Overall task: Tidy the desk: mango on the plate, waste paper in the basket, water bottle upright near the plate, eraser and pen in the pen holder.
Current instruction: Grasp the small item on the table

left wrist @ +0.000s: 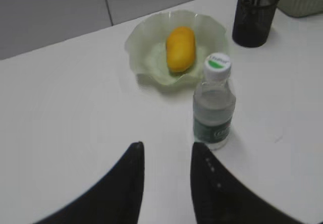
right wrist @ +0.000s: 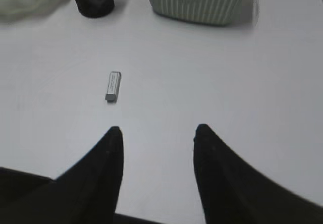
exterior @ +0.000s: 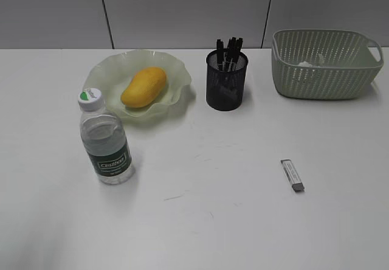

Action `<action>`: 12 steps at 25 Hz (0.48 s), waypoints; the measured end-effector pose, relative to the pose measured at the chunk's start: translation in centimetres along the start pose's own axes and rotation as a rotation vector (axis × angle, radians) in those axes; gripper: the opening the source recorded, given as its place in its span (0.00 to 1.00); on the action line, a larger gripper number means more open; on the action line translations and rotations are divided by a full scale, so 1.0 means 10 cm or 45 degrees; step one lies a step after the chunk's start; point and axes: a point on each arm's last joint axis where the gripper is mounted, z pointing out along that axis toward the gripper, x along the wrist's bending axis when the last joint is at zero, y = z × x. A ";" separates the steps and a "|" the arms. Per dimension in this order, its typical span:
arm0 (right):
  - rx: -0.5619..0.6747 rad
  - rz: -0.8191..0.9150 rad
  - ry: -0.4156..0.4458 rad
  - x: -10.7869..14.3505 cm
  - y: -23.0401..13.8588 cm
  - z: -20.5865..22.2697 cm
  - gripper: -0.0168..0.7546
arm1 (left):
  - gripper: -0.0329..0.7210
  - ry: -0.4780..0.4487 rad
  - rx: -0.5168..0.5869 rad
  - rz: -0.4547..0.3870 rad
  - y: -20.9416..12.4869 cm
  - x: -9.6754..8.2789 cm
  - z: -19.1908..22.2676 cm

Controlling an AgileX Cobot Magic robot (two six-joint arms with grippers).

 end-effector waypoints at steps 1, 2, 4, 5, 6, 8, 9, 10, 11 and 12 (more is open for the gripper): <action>-0.037 0.002 0.002 -0.01 -0.05 -0.05 0.50 | 0.36 -0.031 -0.018 -0.006 0.07 0.00 0.07; -0.061 0.003 0.003 -0.02 -0.09 -0.09 0.49 | 0.36 -0.057 -0.027 0.010 0.14 0.00 0.12; -0.075 0.003 0.004 -0.03 -0.16 -0.12 0.48 | 0.36 -0.126 -0.034 0.062 0.31 0.01 0.26; -0.083 0.002 0.004 -0.03 -0.17 -0.13 0.47 | 0.35 -0.156 -0.033 0.088 0.40 0.01 0.33; -0.089 0.003 0.004 -0.03 -0.17 -0.14 0.46 | 0.35 -0.180 -0.044 0.113 0.49 0.01 0.39; -0.085 0.001 0.004 -0.03 -0.18 -0.14 0.46 | 0.34 -0.239 -0.064 0.159 0.72 -0.02 0.56; -0.086 0.002 0.004 -0.03 -0.18 -0.14 0.45 | 0.34 -0.274 -0.057 0.177 0.83 -0.06 0.70; -0.086 0.002 0.004 -0.03 -0.18 -0.14 0.45 | 0.34 -0.322 -0.060 0.204 0.92 -0.14 0.83; -0.086 0.002 0.004 -0.03 -0.18 -0.14 0.45 | 0.34 -0.382 -0.066 0.236 1.02 -0.26 0.96; -0.085 0.001 0.004 -0.03 -0.18 -0.13 0.45 | 0.34 -0.448 -0.069 0.265 1.11 -0.41 1.10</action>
